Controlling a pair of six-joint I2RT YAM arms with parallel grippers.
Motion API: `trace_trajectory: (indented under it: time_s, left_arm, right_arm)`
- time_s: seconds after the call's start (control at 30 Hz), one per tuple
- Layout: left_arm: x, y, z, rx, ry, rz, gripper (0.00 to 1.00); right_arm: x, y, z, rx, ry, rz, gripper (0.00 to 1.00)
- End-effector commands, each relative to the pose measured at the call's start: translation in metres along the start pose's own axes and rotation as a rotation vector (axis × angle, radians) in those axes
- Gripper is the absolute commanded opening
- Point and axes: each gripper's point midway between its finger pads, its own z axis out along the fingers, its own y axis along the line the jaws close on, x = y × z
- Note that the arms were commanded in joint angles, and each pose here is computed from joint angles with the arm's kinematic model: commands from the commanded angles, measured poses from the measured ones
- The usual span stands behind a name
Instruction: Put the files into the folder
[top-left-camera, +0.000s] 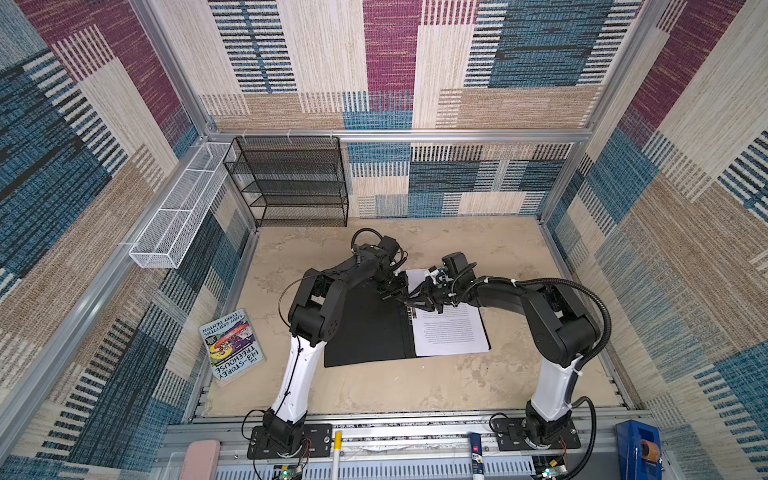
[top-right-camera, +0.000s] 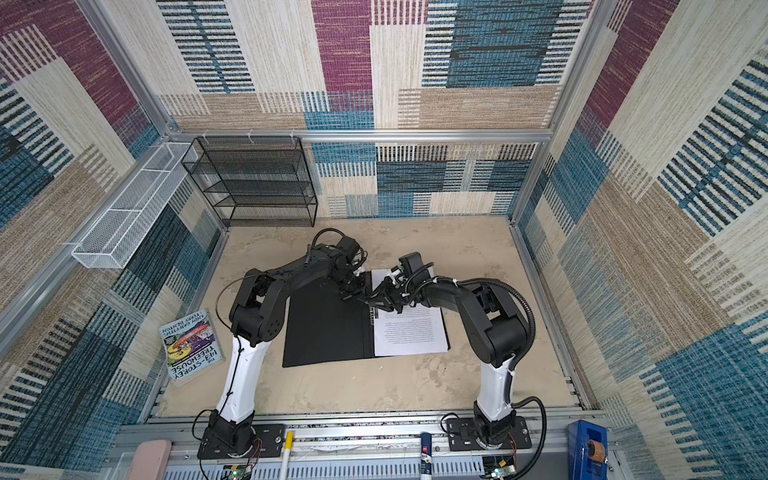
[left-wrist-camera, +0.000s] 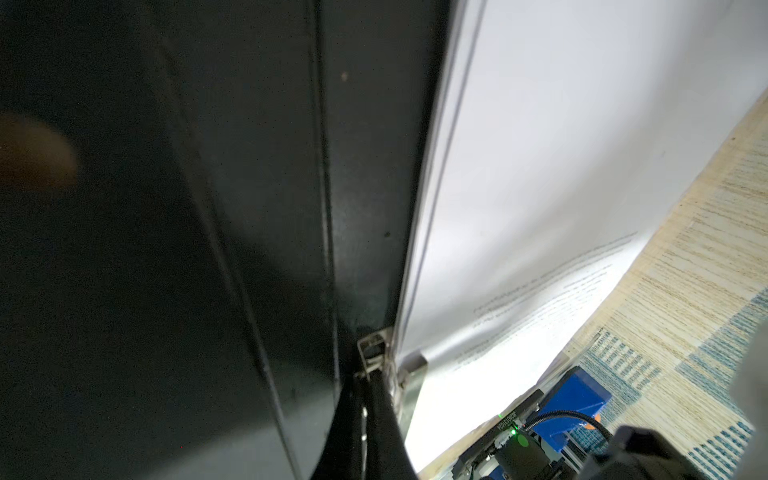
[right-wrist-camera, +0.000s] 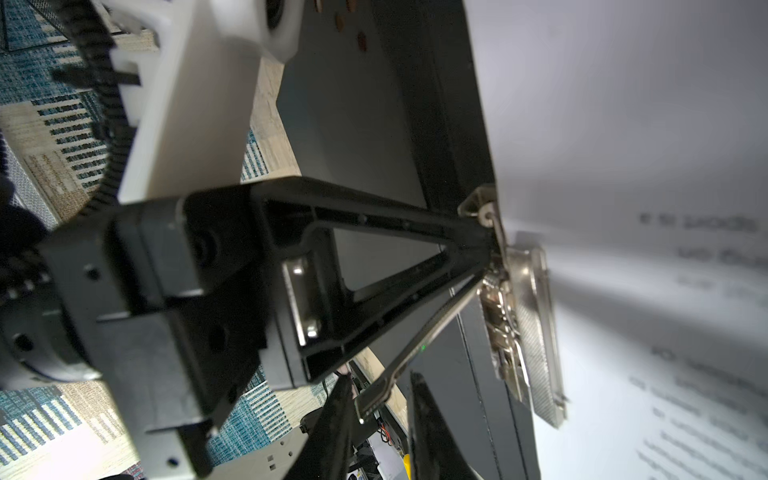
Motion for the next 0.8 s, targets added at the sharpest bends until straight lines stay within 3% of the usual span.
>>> trace_trajectory:
  time_s: [0.0,0.3,0.77]
  left_arm:
    - [0.0138,0.0713,0.0230,-0.294,0.029,-0.094,0.00]
    - [0.0146,0.0732,0.0244,-0.299,0.033,-0.096,0.00]
    - [0.0141,0.0743,0.0247,-0.302,0.032,-0.101,0.00]
  right_arm:
    - [0.0003,0.0078,-0.0005,-0.033,0.012,-0.009,0.23]
    - [0.0042,0.0079,-0.0007,-0.046,0.027,-0.008,0.17]
    - [0.0074,0.0065,0.0003,-0.055,0.044,-0.005,0.22]
